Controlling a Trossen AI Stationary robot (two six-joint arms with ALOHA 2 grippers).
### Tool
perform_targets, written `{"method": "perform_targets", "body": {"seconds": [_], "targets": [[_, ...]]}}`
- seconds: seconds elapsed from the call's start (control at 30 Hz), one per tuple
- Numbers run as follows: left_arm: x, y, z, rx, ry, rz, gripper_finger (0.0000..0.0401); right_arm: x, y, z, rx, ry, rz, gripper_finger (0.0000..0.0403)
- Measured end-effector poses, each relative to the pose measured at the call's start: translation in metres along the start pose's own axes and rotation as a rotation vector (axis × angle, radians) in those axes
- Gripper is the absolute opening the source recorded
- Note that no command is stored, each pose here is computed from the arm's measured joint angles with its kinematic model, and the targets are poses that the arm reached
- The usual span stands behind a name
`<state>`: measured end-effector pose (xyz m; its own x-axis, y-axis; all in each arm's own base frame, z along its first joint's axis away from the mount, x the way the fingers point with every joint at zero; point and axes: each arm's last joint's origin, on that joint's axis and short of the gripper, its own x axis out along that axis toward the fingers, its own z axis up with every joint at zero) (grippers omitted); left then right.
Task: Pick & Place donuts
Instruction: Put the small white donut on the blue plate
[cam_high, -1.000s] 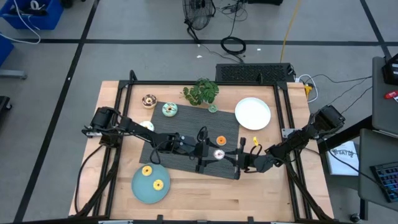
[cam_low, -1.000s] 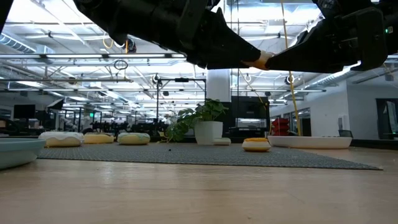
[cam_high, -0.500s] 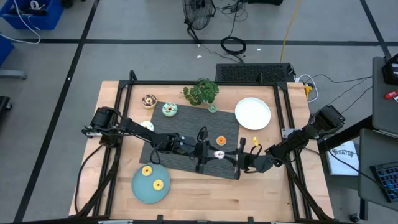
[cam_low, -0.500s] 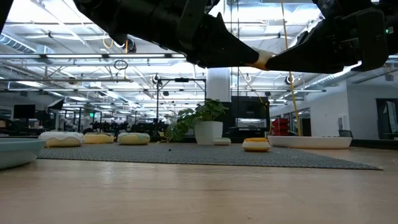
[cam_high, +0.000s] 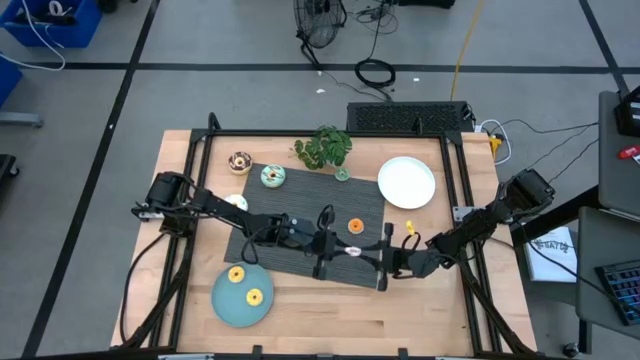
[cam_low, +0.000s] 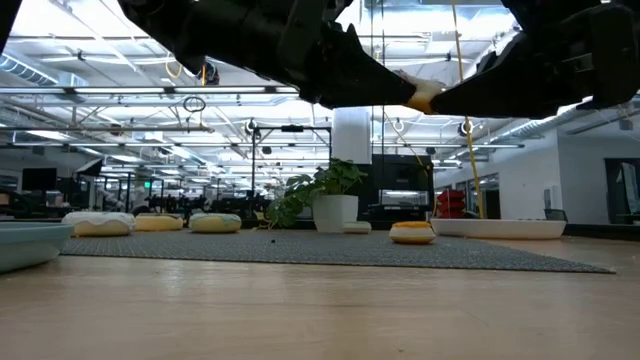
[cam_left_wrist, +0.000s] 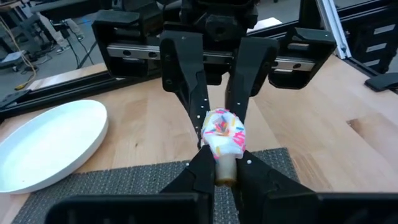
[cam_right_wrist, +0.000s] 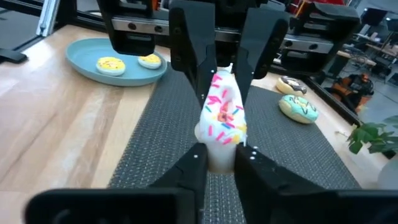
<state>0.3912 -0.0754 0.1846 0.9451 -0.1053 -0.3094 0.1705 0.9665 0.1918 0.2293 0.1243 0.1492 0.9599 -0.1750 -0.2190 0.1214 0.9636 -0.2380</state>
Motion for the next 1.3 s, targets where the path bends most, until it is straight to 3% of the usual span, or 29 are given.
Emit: {"method": "perform_targets", "body": {"seconds": [0.27,0.47,0.63,0.83,1.0,1.13,1.3], "targets": [[-0.008,0.002,0.007,0.029,0.026,0.006,0.005,-0.007,0.007,0.001,-0.052,-0.004,0.034,0.0215],[-0.044,0.005,0.022,-0.021,0.205,-0.03,0.005,-0.018,0.011,0.011,-0.039,-0.048,0.064,0.029],[-0.088,-0.014,0.015,-0.083,0.378,-0.106,0.0048,-0.032,0.008,0.024,-0.024,-0.082,0.088,0.0301],[-0.158,-0.045,-0.011,-0.205,0.295,-0.122,0.0014,-0.054,-0.001,0.033,0.018,-0.047,0.023,0.0292],[-0.205,-0.076,-0.049,-0.406,0.296,-0.239,0.0032,-0.064,-0.006,0.038,0.068,-0.05,0.043,0.0292],[-0.219,-0.093,-0.076,-0.325,0.328,-0.217,0.0047,-0.064,-0.007,0.039,0.073,-0.052,0.041,0.0292],[-0.217,-0.099,-0.087,-0.283,0.359,-0.198,0.0036,-0.063,-0.008,0.039,0.081,-0.051,0.036,0.0289]]}}
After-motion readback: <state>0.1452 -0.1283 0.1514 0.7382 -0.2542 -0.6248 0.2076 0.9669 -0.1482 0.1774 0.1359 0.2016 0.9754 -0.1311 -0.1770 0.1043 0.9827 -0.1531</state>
